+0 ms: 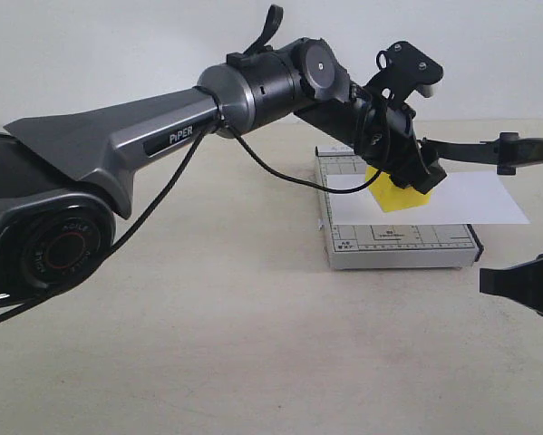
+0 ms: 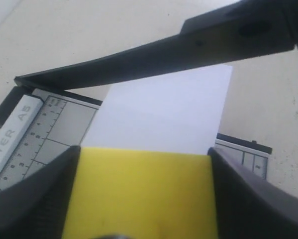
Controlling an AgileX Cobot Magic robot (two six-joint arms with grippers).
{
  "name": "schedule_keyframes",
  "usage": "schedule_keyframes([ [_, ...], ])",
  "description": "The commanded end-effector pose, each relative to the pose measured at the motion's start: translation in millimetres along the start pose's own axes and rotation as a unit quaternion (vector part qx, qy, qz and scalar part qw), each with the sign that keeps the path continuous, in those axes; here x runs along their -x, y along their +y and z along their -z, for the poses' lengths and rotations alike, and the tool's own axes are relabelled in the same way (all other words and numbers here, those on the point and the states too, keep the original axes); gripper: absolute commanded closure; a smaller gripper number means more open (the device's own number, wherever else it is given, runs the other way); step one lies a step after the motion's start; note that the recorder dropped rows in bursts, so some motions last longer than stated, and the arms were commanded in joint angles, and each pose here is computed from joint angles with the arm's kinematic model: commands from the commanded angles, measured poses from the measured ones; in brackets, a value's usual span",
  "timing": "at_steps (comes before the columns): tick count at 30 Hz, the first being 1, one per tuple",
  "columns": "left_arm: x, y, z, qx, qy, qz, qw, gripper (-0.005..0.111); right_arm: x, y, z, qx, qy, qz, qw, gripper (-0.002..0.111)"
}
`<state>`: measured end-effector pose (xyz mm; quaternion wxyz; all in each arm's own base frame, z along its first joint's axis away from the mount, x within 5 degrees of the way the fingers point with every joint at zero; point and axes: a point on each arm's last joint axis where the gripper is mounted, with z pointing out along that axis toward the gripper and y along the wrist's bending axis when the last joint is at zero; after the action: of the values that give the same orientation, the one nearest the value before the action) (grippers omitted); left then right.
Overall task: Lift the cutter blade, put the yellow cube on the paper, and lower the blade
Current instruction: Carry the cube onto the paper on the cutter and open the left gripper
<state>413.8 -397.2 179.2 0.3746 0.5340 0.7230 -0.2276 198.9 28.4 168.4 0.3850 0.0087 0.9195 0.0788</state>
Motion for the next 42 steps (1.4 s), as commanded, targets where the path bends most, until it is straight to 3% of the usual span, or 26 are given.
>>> schedule_keyframes([
  [1,3,1.4,-3,0.011,-0.028,0.016,0.999,0.102,-1,-1,0,0.000,-0.001,0.001,1.000,0.108],
  [9,-8,3.8,-16,0.015,-0.037,0.048,0.998,0.102,-1,-1,0,-0.001,0.000,0.001,1.000,0.108],
  [27,-22,3.3,-29,0.012,-0.024,0.055,0.998,0.101,-2,-2,0,-0.003,0.003,0.001,1.000,0.108],
  [31,-23,1.7,-29,0.003,-0.018,0.055,0.998,0.082,-2,-2,0,-0.003,0.003,0.001,1.000,0.108],
  [35,-23,1.8,-29,0.004,-0.018,0.055,0.998,0.046,-2,-2,0,-0.005,0.005,0.001,1.000,0.108],
  [38,-23,2.3,-29,0.006,-0.020,0.056,0.998,0.028,-2,-2,0,-0.006,0.005,0.001,1.000,0.108],
  [42,-21,4.6,-29,0.019,-0.029,0.057,0.998,0.023,-2,-2,0,-0.006,0.005,0.001,1.000,0.108],
])
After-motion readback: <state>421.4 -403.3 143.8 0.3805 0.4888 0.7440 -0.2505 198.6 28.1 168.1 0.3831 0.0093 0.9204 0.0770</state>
